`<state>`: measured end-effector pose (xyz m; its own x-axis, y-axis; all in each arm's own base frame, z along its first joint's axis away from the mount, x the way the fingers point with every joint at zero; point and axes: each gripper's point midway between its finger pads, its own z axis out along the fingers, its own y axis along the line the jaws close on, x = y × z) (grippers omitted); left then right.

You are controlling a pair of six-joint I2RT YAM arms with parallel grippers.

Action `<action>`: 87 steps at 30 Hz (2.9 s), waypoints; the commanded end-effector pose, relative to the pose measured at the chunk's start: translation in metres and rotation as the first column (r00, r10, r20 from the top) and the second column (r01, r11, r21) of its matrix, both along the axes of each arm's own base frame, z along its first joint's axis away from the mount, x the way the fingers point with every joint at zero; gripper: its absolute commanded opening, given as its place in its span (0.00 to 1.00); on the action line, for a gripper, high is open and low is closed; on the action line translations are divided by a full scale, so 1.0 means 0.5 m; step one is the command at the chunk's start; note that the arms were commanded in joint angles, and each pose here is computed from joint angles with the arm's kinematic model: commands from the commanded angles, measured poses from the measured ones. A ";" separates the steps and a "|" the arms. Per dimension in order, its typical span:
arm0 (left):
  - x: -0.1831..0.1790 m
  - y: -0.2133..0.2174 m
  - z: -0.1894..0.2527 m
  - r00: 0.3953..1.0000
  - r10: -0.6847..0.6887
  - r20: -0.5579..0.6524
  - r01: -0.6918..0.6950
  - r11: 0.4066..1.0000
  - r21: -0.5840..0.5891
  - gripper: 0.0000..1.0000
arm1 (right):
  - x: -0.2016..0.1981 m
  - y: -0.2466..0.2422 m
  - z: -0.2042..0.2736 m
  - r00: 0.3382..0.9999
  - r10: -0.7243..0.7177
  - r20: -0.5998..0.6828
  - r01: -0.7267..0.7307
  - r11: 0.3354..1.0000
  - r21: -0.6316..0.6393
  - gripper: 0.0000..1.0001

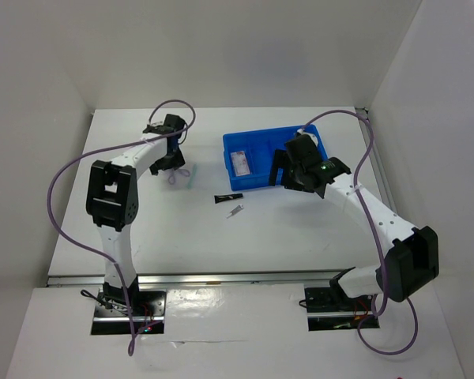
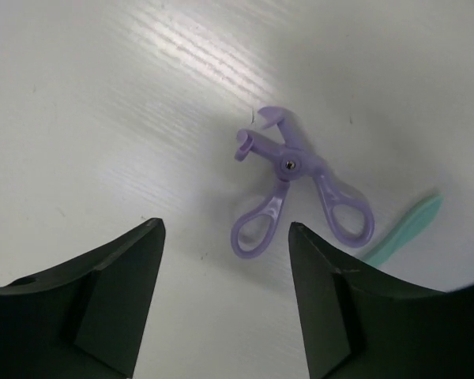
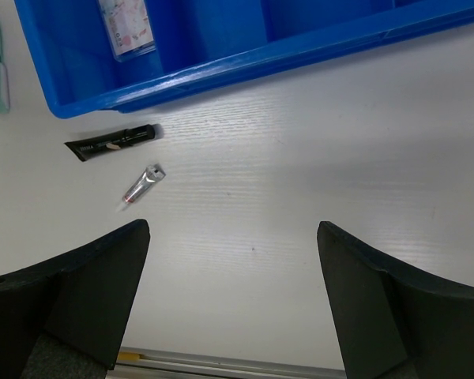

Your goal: Organize the makeup

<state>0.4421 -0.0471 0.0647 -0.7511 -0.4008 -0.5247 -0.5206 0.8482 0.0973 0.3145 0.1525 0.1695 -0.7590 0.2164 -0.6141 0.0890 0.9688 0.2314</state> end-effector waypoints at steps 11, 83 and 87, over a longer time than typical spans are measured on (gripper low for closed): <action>0.021 -0.021 -0.092 0.979 -0.181 -0.096 0.178 0.983 -0.043 0.71 | 0.006 0.000 0.012 1.000 -0.010 0.026 0.010 1.000 0.020 0.94; 0.130 -0.696 0.218 0.445 -0.747 0.493 0.882 0.462 -0.096 0.72 | -0.113 -0.168 0.158 0.877 -0.412 0.248 0.377 0.909 0.177 0.94; 0.114 -0.680 0.287 0.430 -0.732 0.527 0.881 0.467 -0.071 0.64 | -0.109 -0.159 0.155 0.884 -0.401 0.240 0.364 0.913 0.184 0.94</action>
<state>0.5009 -0.3858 0.1323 -0.6743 0.1573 -0.7215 0.4604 0.8535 -0.2441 0.2606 0.0749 0.2503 -0.4112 0.5402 -0.7342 0.3468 0.8376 0.4220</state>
